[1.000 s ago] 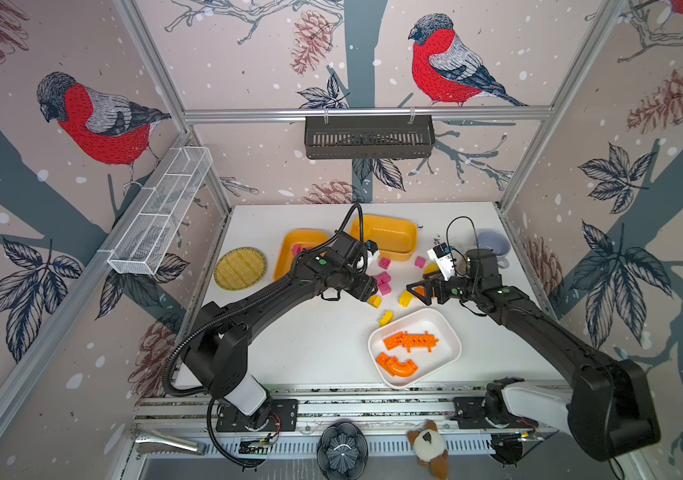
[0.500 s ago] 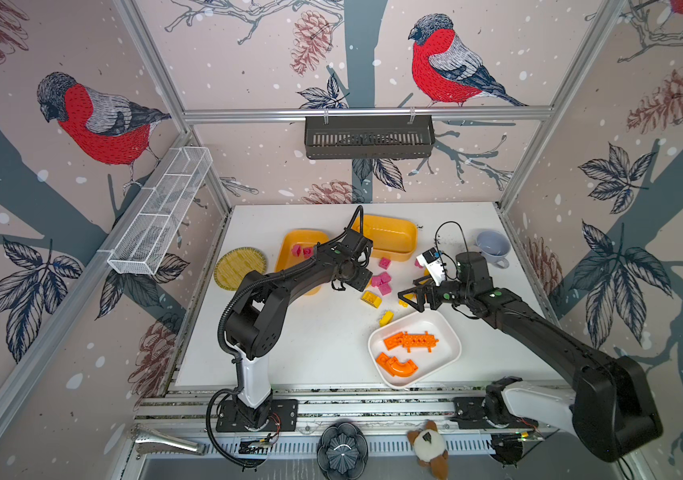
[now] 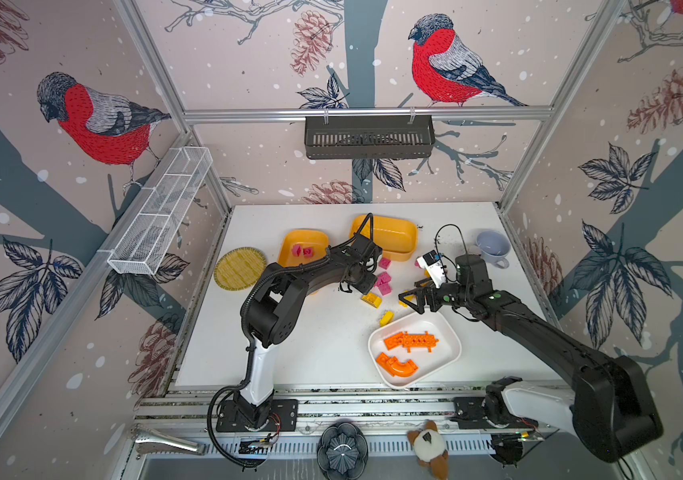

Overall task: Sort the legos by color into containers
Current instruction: 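Grasp a yellow brick with the left gripper and lift it toward the larger tub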

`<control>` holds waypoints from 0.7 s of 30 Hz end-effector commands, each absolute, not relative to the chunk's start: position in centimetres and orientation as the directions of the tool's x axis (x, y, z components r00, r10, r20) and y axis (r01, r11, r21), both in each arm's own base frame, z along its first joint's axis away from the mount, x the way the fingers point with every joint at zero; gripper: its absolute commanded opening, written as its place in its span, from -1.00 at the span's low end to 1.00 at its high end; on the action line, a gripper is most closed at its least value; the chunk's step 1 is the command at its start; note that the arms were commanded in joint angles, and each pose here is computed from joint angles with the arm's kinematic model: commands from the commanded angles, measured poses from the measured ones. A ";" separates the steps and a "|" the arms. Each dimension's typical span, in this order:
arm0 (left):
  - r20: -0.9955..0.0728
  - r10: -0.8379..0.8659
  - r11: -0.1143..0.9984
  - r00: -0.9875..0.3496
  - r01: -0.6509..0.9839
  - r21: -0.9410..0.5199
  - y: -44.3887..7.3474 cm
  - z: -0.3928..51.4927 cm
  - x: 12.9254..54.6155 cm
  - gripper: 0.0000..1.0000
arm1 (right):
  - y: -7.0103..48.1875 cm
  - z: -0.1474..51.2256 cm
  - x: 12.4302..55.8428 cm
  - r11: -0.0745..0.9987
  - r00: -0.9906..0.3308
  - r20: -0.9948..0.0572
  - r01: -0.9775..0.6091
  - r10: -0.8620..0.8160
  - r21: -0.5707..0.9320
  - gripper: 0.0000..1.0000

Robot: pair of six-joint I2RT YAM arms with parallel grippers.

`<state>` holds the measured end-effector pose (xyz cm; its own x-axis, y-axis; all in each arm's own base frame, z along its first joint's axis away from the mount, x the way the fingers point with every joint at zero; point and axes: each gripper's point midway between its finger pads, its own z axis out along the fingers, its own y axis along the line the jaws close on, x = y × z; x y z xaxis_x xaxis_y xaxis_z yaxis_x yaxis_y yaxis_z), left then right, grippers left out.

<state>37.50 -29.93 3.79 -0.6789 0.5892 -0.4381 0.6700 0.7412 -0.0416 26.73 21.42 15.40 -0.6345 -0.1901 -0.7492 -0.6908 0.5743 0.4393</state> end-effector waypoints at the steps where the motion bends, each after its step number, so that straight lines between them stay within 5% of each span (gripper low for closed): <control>1: -0.461 0.611 0.726 -0.644 0.688 0.001 -30.1 4.2 38.3 -0.14 | 21.3 15.6 26.9 0.579 -0.625 -0.759 -0.693 -0.185 0.429 0.99; 5: -0.468 0.613 0.722 -0.636 0.691 0.007 -30.2 4.8 38.6 -0.47 | 20.9 15.5 26.9 0.588 -0.626 -0.757 -0.689 -0.187 0.424 0.98; 13: -0.551 0.560 0.729 -0.619 0.684 -0.027 -31.6 10.9 40.5 -0.47 | 20.0 15.9 27.5 0.601 -0.619 -0.767 -0.682 -0.170 0.417 0.99; 21: -0.717 0.389 0.821 -0.579 0.571 -0.015 -32.8 15.4 47.5 -0.45 | 19.9 16.5 28.4 0.602 -0.607 -0.778 -0.685 -0.161 0.410 0.99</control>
<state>45.24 -32.67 14.77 -0.5841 0.4558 -0.6716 0.6299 0.7764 -0.0209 28.06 19.78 15.88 -0.6313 -0.1538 -0.7601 -0.6646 0.6124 0.4281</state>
